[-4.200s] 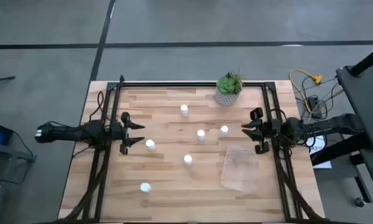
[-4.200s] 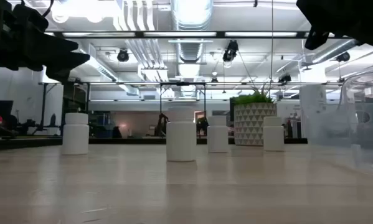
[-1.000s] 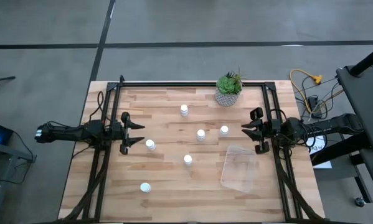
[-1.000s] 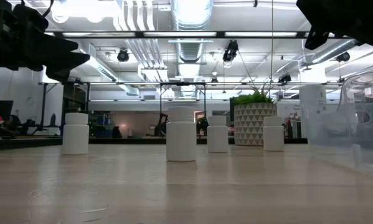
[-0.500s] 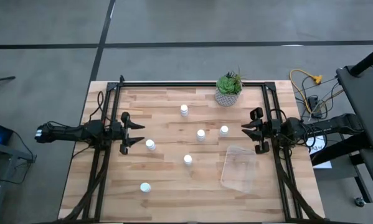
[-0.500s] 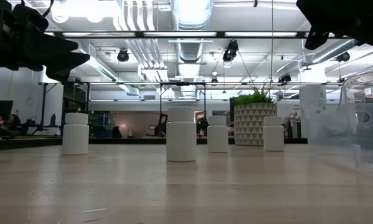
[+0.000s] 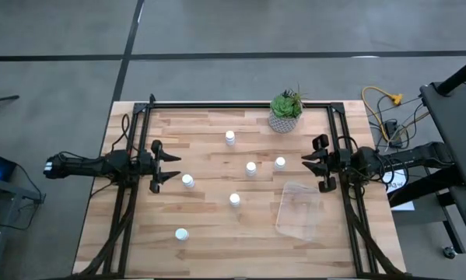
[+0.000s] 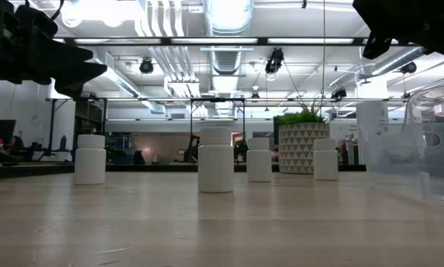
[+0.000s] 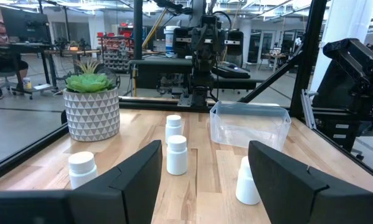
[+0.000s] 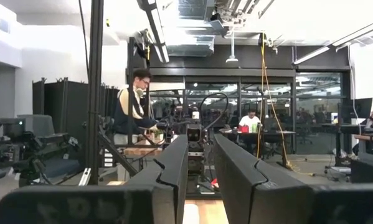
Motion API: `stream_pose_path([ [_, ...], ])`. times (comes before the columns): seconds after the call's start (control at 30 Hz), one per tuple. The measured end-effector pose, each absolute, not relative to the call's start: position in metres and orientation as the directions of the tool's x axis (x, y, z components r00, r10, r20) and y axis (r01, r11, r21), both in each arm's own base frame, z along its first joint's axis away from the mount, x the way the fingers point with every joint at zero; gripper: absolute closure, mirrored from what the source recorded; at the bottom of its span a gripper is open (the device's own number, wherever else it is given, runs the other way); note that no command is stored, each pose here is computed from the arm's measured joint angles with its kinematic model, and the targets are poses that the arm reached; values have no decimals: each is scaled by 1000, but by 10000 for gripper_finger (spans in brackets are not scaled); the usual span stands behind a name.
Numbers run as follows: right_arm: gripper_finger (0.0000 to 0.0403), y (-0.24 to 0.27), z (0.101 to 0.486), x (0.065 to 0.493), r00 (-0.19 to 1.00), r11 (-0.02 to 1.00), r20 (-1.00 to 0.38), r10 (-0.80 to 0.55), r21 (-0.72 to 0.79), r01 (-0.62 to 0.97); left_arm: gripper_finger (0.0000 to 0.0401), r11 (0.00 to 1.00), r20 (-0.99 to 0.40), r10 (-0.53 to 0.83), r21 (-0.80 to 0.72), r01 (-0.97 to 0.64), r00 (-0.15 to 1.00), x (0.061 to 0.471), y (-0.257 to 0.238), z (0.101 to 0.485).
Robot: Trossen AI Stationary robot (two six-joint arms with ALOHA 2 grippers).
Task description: Pick and place pill bottles into a basket
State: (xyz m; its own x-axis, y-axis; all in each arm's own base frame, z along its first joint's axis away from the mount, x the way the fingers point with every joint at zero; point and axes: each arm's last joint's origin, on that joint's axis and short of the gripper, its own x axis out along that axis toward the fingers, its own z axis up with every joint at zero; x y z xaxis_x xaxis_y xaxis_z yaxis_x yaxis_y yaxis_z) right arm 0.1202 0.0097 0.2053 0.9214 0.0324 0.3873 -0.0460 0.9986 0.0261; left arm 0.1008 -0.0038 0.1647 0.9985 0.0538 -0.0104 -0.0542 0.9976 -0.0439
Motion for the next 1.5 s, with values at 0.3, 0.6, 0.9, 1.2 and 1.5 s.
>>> stream_pose_path([
  [0.3, 335, 10, 205, 120, 921, 999, 388, 32, 25, -46, 180, 998, -10, 53, -43, -54, 999, 101, -4, 165],
  [0.6, 335, 10, 205, 120, 921, 999, 388, 32, 25, -46, 180, 998, -10, 54, -44, -54, 998, 101, -4, 165],
  [0.9, 335, 10, 206, 120, 921, 999, 389, 32, 21, -44, 180, 998, -10, 54, -43, -54, 998, 101, -4, 165],
  [1.2, 335, 10, 205, 120, 921, 993, 389, 33, 92, -75, 180, 998, -11, 53, -43, -54, 999, 101, -4, 165],
  [1.5, 335, 10, 206, 120, 920, 904, 391, 34, 380, -195, 180, 998, -10, 53, -43, -54, 999, 101, -4, 165],
])
